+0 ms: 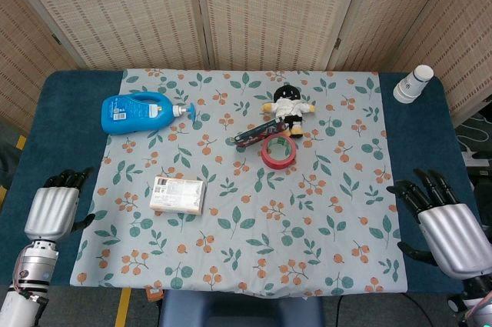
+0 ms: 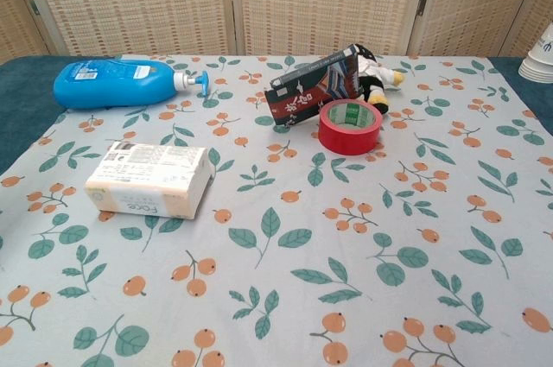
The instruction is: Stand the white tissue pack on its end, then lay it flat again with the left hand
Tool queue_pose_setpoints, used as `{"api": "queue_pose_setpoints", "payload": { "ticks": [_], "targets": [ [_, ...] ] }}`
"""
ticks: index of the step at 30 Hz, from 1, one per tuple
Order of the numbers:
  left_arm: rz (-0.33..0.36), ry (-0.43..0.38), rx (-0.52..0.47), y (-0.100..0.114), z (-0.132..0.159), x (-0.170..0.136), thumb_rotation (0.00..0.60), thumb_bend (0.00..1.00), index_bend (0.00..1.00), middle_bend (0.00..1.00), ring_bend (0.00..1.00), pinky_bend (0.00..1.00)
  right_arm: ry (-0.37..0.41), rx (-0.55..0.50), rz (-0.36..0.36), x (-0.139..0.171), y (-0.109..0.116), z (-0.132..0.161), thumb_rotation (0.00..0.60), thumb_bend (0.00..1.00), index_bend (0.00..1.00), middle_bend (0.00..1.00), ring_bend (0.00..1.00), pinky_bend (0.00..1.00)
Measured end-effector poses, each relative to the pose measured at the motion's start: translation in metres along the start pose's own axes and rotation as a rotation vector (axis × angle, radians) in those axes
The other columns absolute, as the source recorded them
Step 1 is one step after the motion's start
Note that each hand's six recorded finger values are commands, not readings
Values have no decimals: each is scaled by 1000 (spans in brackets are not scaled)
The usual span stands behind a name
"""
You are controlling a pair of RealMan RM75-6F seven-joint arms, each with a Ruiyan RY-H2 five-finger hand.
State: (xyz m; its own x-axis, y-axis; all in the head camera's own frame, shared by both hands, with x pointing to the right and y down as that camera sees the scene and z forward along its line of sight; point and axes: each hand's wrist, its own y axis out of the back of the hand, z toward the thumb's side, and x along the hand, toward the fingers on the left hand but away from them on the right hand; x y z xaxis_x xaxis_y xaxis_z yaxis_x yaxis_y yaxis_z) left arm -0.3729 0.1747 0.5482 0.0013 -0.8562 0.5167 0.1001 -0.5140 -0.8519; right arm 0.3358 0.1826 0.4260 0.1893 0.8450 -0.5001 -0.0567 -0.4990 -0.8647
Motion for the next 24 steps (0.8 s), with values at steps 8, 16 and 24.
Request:
{"api": "queue_pose_setpoints", "payload": {
  "ticks": [8,16,24],
  "targets": [
    [4,-12,-7,3,5,-2,600,178,167,258,161,265,1,-2,-5,3,2,0,600,55,207,168,0,0],
    [14,-37,0,9,14,-1,600,179,167,258,161,275,9,-9,-20,4,5,1,600,55,207,167,0,0],
    [19,-62,-15,8,24,-2,600,178,166,255,159,275,7,-3,4,0,-1,1,600,55,207,168,0,0]
  ]
}}
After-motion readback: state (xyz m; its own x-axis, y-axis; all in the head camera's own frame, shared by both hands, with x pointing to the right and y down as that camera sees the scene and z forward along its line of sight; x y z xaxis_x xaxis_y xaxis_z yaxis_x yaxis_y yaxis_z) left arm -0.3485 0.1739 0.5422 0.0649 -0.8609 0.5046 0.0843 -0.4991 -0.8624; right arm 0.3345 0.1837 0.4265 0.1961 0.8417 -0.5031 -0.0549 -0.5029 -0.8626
